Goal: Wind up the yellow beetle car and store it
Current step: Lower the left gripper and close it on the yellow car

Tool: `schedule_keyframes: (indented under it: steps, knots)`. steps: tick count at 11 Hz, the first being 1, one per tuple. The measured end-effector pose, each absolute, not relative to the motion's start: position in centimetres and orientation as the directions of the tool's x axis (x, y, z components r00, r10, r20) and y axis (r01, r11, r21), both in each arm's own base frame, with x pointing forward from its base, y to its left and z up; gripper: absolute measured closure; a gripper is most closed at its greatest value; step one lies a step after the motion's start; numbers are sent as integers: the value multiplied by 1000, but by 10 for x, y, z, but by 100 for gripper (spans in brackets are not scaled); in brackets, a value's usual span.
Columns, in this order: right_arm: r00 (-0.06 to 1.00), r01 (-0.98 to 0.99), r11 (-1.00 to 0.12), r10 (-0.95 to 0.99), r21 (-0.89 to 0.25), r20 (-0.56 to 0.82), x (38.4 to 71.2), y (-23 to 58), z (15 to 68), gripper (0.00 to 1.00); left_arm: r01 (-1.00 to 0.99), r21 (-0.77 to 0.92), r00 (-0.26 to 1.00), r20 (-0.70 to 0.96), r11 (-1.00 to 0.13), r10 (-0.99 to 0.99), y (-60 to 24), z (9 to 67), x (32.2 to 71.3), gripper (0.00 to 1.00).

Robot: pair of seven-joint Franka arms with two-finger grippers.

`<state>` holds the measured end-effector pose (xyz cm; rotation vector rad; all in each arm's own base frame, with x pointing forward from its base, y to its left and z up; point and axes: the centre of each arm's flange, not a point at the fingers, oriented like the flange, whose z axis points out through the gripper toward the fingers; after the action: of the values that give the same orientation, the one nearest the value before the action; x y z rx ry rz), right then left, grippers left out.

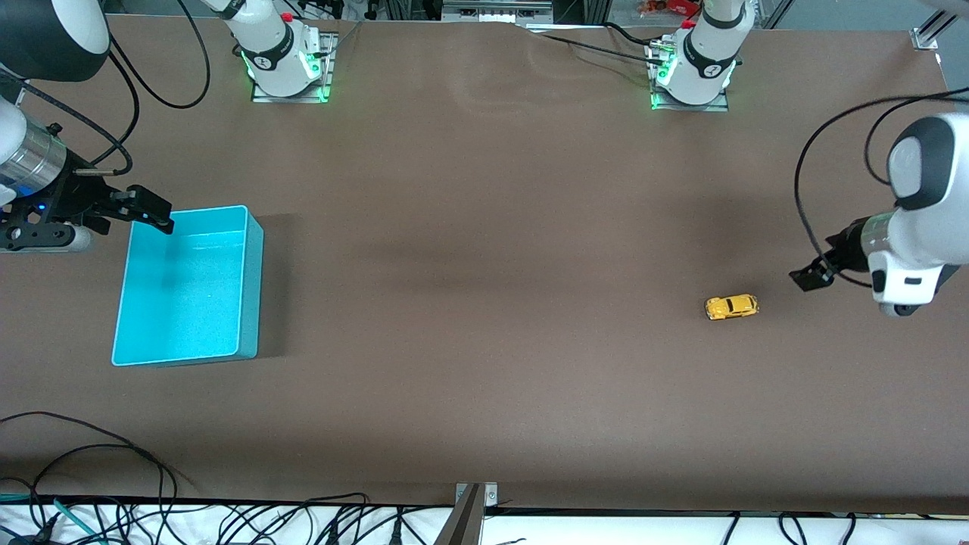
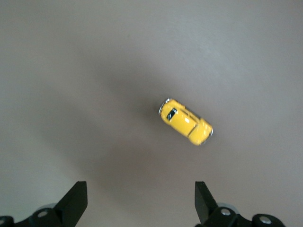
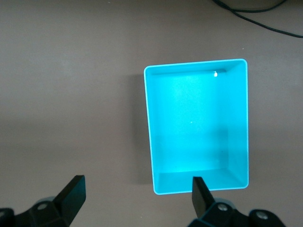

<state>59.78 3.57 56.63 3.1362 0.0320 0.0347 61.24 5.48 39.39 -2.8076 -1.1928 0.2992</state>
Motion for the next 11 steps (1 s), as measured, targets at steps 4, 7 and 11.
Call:
schedule_keyframes:
  steps: [4,7,11]
  knots:
    - [1000,21,-1000,22,5,23,598,36,567,0,940,-151,297,-71,-305,952,58,304,639,0]
    - [1000,21,-1000,22,5,23,598,36,567,0,978,-142,148,-48,-154,988,52,251,643,0]
    - [1000,21,-1000,22,5,23,598,36,567,0,990,-135,41,-33,-45,999,34,198,633,0]
